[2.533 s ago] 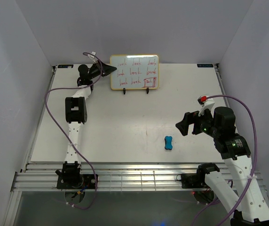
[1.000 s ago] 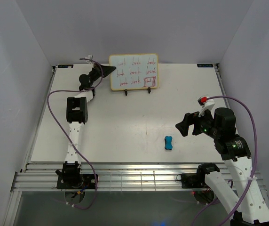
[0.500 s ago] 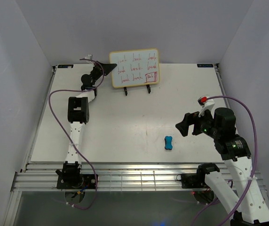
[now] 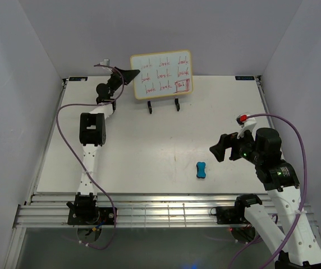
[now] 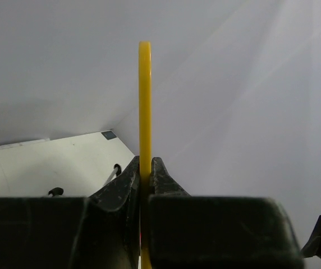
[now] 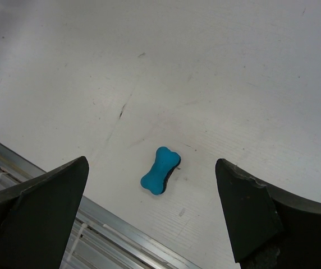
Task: Erase the whiteboard
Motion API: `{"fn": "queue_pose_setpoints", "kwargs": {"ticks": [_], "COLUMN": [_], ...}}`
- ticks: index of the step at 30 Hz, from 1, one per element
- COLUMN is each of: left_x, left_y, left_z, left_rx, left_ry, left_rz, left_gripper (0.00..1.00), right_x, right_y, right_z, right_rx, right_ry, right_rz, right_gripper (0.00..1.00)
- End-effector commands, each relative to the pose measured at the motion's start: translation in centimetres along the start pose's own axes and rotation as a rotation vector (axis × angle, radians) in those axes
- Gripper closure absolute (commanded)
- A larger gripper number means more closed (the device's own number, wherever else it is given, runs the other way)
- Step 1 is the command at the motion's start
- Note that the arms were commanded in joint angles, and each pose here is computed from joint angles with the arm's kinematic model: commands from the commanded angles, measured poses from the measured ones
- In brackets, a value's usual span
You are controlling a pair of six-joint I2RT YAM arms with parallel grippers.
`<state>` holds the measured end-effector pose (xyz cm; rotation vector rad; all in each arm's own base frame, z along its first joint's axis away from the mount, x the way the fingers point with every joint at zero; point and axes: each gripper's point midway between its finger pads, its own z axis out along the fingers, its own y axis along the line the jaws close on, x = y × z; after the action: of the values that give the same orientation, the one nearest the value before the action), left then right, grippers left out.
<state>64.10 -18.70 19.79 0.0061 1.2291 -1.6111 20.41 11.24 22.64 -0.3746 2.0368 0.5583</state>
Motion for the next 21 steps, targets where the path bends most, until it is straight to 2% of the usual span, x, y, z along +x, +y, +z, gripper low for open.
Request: {"fn": "queue_pose_setpoints", "kwargs": {"ticks": [1,3,4,5,7,8,9,10,11,12,14,15,17,18,20,21], "left_x": [-7.1,-6.3,-6.8,-5.9,-4.7,-4.9,-2.8,-1.8,-1.8,0.7,1.9,4.6,6.3,6.8,9.7,9.8], "left_y": [-16.6,-16.9,-19.5,-18.5,-19.6,-22.4,-21.0,-21.5,-24.5,-22.8,-25.8,-24.7,-25.1,-27.6,-26.9,-27.1], "left_z": [4.9,4.4,4.7,4.0,3.5,3.3,1.9,1.3,0.8,-1.3,-2.4,-4.3,-5.8,-6.1,-9.0,-9.7], "left_rx": [0.251,0.226,0.249,0.200,0.185,0.214,0.153,0.141,0.163,0.090,0.081,0.017,-0.048,-0.030,-0.135,-0.175], "left_ry": [-0.054,-0.026,-0.020,-0.006,0.015,0.018,0.043,0.055,0.044,0.059,0.061,0.086,0.092,0.087,0.127,0.097], "left_rz": [0.215,0.201,0.233,0.187,0.171,0.217,0.167,0.164,0.201,0.174,0.198,0.168,0.158,0.219,0.196,0.214], "left_gripper": [1.00,1.00,1.00,1.00,1.00,1.00,1.00,1.00,1.00,1.00,1.00,1.00,1.00,1.00,1.00,1.00], "right_x": [-0.9,-1.3,-1.3,-1.5,-1.7,-1.9,-1.8,-1.8,-1.6,-1.5,-1.1,-1.0,-0.7,-0.2,0.2,0.3], "right_y": [-0.4,-0.5,-0.5,-0.5,-0.3,-0.3,-0.3,-0.2,-0.1,-0.1,-0.3,-0.4,-0.8,-0.9,-0.8,-0.7], "right_z": [0.0,-0.2,-0.3,-0.6,-1.0,-1.3,-1.4,-1.6,-1.9,-2.1,-2.7,-3.0,-3.3,-3.4,-3.3,-3.2], "right_rx": [0.024,0.036,0.040,0.046,0.053,0.056,0.059,0.061,0.063,0.066,0.092,0.102,0.127,0.135,0.131,0.126], "right_ry": [-0.028,-0.039,-0.037,-0.047,-0.049,-0.056,-0.056,-0.055,-0.047,-0.047,-0.038,-0.035,-0.027,-0.006,0.012,0.017], "right_rz": [-0.007,-0.006,0.006,0.009,0.026,0.035,0.041,0.046,0.049,0.049,0.049,0.049,0.049,0.059,0.068,0.069], "right_gripper": [0.00,0.00,0.00,0.00,0.00,0.00,0.00,0.00,0.00,0.00,0.00,0.00,0.00,0.00,0.00,0.00]}}
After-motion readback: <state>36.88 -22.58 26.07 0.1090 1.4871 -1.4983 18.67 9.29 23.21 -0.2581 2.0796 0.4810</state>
